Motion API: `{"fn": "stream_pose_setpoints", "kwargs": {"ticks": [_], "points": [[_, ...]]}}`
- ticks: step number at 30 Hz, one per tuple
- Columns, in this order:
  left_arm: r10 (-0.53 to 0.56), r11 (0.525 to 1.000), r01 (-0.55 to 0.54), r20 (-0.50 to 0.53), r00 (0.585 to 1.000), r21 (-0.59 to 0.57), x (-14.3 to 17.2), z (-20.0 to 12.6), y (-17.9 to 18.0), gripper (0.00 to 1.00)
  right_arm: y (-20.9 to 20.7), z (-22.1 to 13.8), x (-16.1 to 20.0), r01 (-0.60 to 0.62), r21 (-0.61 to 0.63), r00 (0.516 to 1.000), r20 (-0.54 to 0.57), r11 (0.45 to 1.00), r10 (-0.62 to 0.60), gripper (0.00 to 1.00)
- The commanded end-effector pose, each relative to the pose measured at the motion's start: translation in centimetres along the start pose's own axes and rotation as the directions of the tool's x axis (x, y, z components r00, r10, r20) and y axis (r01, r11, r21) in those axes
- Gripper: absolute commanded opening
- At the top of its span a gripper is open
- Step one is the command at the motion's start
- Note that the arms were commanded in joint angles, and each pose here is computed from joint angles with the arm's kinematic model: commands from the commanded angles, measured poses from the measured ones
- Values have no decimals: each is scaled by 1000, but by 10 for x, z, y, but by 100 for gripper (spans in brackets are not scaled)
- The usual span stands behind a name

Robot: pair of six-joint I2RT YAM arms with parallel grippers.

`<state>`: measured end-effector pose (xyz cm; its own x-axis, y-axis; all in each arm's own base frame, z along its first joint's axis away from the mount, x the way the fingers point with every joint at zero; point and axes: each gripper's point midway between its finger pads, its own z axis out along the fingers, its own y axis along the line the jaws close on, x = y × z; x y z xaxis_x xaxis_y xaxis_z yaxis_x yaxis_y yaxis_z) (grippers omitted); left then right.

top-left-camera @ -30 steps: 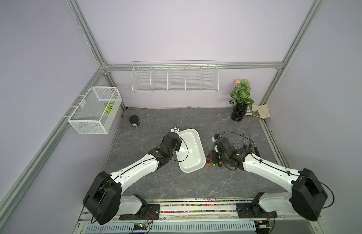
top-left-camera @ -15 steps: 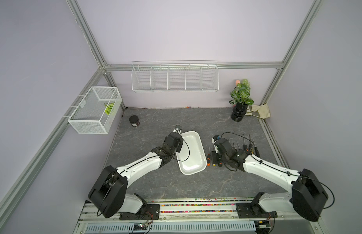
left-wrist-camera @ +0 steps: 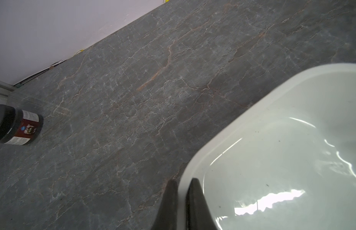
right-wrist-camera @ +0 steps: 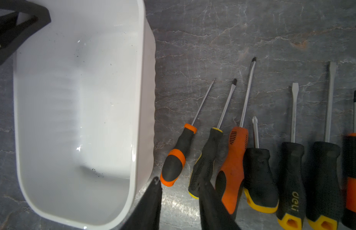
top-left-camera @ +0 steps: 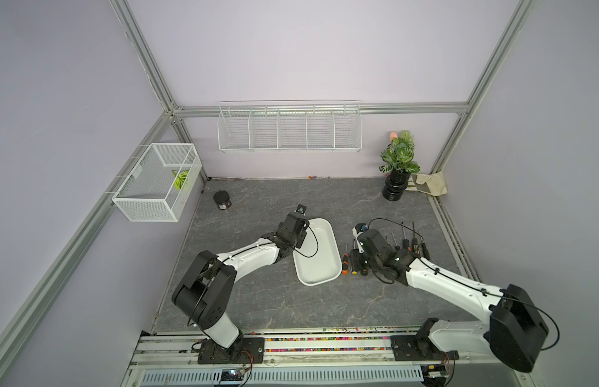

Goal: Take out the screwdriver from the storage box
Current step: Place the storage box at the center of the board.

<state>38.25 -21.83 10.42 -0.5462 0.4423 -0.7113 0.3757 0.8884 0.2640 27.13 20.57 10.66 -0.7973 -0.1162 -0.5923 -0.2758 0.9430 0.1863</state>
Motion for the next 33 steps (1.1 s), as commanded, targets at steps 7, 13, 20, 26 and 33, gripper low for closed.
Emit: {"fn": "stream_pose_setpoints", "kwargs": {"ticks": [7, 13, 20, 26, 33], "points": [[53, 999, -53, -70, 996, 10, 11, 9, 5, 0, -14, -3, 1, -5, 25, 1000, 11, 1000, 4, 36], [76, 996, -70, -105, 992, 53, 13, 14, -2, 14, -17, -7, -5, 9, 35, 1000, 17, 999, -10, 39], [84, 995, -75, -141, 986, 65, 20, 19, -6, 16, -25, -11, -10, 5, 37, 1000, 27, 999, -6, 42], [78, 997, -73, -127, 989, 40, 10, 12, 1, 34, -34, -14, -15, -4, 49, 1000, 31, 999, 3, 44], [40, 999, -40, -71, 997, 1, -11, -6, 14, 66, -50, -23, -25, -10, 91, 998, 56, 996, 5, 51]]}}
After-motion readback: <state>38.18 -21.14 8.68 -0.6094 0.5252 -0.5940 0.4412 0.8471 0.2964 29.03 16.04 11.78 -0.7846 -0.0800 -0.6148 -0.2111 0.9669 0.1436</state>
